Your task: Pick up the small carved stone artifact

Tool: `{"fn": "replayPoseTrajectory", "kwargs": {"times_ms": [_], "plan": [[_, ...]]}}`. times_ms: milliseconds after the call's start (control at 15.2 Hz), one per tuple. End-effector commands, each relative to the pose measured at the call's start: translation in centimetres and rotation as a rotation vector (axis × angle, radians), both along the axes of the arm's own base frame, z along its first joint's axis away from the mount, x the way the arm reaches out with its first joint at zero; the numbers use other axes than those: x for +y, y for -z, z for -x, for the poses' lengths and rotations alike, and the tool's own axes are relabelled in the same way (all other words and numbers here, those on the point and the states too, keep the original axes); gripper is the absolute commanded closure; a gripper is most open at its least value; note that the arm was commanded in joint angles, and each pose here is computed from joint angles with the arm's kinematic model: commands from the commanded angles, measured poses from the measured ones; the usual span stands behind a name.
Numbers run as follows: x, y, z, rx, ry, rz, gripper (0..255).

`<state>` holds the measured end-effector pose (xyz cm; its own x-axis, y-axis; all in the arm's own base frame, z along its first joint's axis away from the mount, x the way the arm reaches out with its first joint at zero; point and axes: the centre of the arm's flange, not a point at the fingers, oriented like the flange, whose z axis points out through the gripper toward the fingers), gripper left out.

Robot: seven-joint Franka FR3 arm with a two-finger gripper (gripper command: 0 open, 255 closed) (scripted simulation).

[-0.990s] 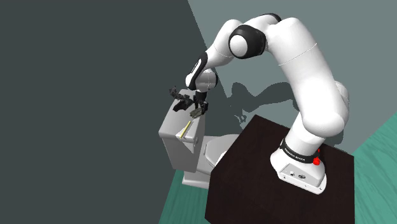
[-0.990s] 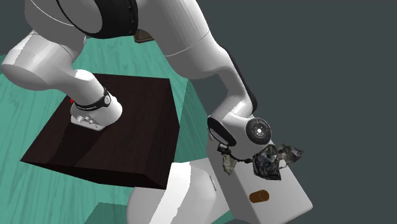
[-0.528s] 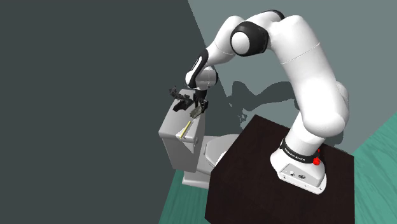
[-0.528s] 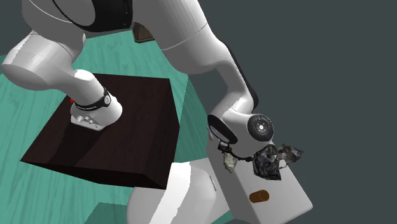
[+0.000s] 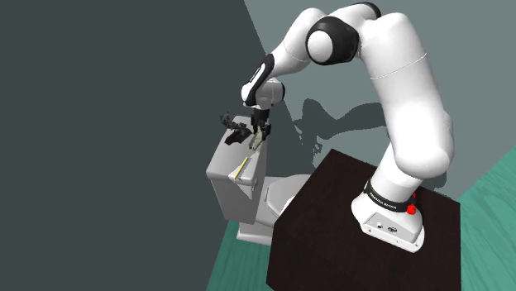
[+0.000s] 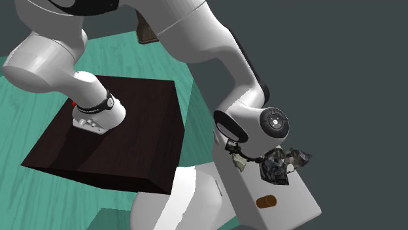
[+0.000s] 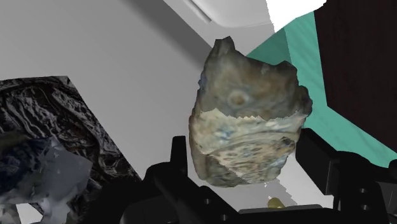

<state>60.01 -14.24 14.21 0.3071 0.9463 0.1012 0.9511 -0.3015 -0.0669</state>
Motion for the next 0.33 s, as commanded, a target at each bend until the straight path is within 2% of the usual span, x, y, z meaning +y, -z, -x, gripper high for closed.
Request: {"fn": "replayPoseTrajectory", "kwargs": {"times_ms": [0, 264], "plan": [[0.0, -1.1, 0.0, 0.000, 0.000, 0.000, 255], [0.0, -2.3, 0.0, 0.000, 0.000, 0.000, 255]]}}
